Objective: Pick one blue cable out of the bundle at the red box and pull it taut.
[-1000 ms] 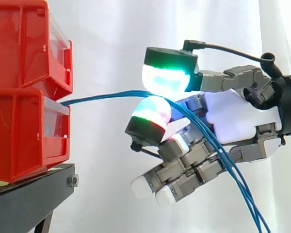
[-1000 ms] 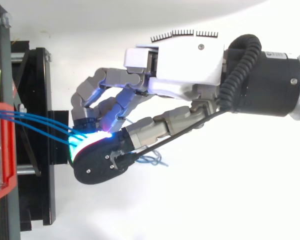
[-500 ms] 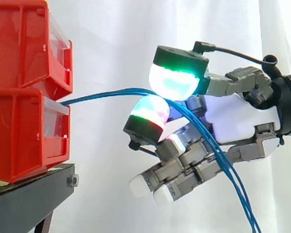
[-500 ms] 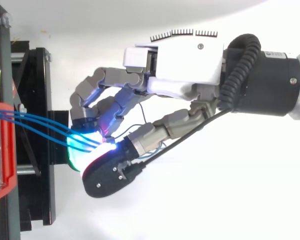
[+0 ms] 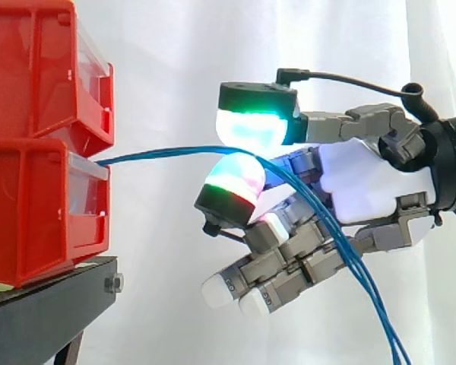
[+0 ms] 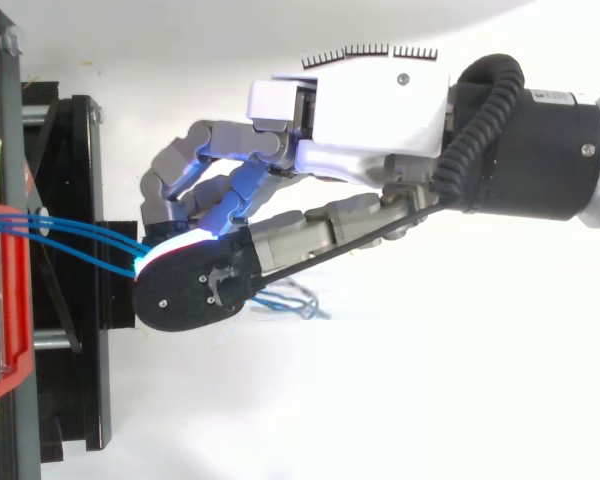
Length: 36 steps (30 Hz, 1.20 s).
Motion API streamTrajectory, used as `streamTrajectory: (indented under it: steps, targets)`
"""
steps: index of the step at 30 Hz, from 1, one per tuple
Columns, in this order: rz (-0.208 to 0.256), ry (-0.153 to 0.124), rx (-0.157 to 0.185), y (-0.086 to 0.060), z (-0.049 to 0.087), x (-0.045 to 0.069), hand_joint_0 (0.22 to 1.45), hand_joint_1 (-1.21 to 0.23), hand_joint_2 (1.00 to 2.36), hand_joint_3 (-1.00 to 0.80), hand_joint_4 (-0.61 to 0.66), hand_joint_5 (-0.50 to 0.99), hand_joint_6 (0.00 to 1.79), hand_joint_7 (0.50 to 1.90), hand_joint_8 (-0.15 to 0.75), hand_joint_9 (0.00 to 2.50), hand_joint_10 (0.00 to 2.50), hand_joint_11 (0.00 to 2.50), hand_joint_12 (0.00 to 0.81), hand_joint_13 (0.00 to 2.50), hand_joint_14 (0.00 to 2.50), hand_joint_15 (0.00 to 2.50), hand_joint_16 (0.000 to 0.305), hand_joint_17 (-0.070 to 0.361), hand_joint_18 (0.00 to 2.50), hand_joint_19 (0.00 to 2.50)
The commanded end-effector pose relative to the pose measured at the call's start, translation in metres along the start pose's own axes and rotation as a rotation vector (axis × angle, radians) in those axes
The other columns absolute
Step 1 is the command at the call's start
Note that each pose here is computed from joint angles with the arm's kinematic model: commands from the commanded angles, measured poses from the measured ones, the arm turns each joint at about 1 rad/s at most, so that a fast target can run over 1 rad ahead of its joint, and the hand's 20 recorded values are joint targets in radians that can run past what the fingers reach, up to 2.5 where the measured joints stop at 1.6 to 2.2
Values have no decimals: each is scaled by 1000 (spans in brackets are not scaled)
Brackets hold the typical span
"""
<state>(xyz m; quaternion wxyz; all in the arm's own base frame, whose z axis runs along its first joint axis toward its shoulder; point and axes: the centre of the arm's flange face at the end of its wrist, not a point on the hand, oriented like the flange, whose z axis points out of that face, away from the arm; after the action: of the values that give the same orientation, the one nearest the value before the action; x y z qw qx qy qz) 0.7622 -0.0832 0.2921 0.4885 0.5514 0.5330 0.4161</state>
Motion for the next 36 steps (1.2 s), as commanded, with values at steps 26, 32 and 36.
streamTrajectory:
  steps: [26, 32, 36]
  targets:
    - [-39, -6, -26, 16, 0, -2, 589, -582, 1010, -375, 95, -198, 929, 956, 330, 876, 14, 1029, 388, 460, 10, 298, 51, 116, 440, 246]
    - [-37, -3, -26, 16, 0, -1, 612, -687, 1018, -226, 85, -195, 940, 957, 327, 886, 14, 1040, 383, 475, 10, 293, 51, 114, 464, 228]
    - [-43, -2, -23, 16, -1, -2, 695, -798, 1012, -351, 12, -197, 943, 997, 320, 890, 14, 1041, 378, 499, 9, 279, 50, 112, 508, 189]
